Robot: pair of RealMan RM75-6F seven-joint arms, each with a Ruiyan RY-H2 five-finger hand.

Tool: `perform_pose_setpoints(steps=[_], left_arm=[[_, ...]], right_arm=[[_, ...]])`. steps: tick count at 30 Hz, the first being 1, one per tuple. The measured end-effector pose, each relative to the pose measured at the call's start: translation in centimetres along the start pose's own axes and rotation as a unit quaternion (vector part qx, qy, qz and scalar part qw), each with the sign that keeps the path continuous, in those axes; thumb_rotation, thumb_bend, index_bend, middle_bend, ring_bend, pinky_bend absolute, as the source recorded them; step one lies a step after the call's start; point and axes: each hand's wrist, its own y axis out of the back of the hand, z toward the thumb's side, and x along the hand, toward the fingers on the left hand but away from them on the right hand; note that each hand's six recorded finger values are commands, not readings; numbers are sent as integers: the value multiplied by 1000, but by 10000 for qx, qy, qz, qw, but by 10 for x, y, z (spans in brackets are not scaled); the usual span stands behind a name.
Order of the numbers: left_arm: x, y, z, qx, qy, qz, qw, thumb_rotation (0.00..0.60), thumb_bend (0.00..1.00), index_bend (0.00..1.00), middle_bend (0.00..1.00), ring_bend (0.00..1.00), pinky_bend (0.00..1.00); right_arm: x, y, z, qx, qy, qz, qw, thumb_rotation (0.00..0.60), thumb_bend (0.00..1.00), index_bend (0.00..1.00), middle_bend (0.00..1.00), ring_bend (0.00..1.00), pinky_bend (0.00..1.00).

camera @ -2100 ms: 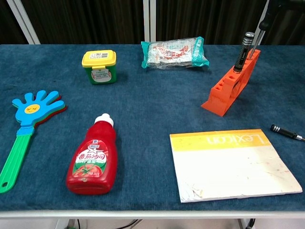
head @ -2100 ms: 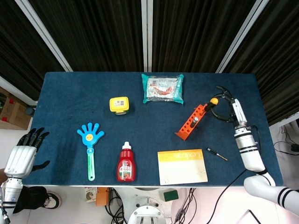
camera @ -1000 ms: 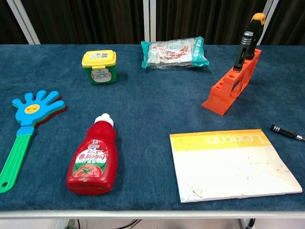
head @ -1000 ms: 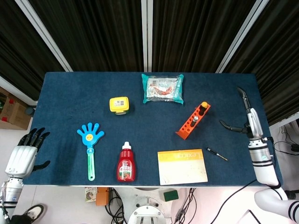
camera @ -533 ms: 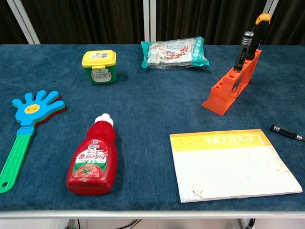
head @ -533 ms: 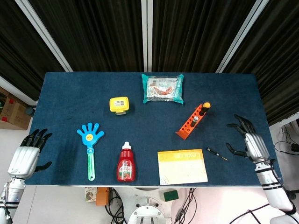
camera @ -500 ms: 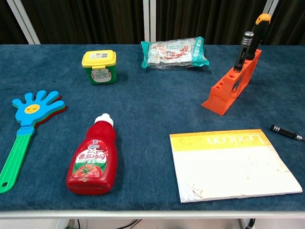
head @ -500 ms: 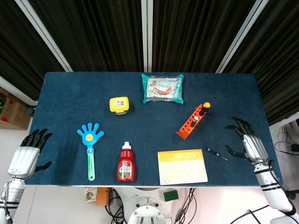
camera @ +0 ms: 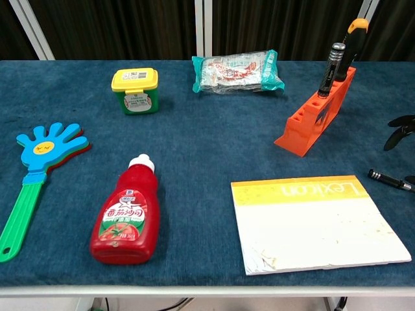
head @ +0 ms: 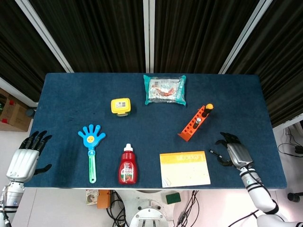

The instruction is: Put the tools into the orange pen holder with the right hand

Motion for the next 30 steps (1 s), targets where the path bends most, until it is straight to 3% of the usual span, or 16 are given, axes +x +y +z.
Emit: perform_pose_setpoints(steps=[10,20,30], left_arm=[[-2,2,-1,-28,-7,24,10000,600,54,147,70,29,186],[-2,2,-2,-38,-1,16,10000,600,54,147,70,29,186],[-2,1,-1,-35,-23,14,10000,600,54,147,70,29,186]], right_arm=[[-19,-24,24,211,-45,55,9998,600,315,378,37,0,0],[-14,-20,19,321,-167,-175,9992,600,326,420,35,0,0],[-16,-26,15,426,-255,-139,9987,600,327,471,38,0,0]])
